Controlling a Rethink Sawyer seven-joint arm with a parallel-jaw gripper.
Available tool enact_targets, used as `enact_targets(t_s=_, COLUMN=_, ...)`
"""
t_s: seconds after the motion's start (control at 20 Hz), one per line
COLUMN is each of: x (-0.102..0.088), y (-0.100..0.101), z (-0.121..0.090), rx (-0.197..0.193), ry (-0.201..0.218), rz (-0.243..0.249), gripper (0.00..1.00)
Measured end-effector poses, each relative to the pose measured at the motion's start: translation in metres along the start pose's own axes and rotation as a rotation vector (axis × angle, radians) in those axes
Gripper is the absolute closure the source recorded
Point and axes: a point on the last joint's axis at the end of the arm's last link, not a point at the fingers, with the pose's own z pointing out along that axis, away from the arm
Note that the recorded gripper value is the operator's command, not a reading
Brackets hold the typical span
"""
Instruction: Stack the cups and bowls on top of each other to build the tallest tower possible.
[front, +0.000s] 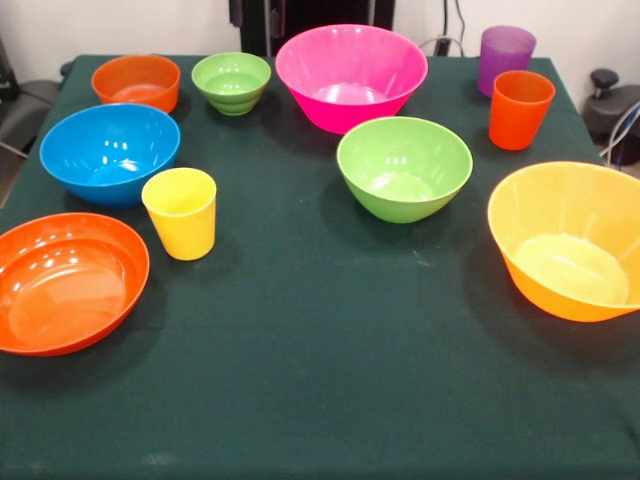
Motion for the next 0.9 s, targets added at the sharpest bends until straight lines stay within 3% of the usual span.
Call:
enact_targets(t_s=0.65, x=-0.037, y=-0.007, z=0.038, rx=0.01, ry=0.03, rz=-0.03, gripper=0.0)
enact_targets(t_s=0.9, x=-0.049, y=-0.012, z=0.04, rx=0.01, ry=0.057, rz=-0.024, gripper=0.0)
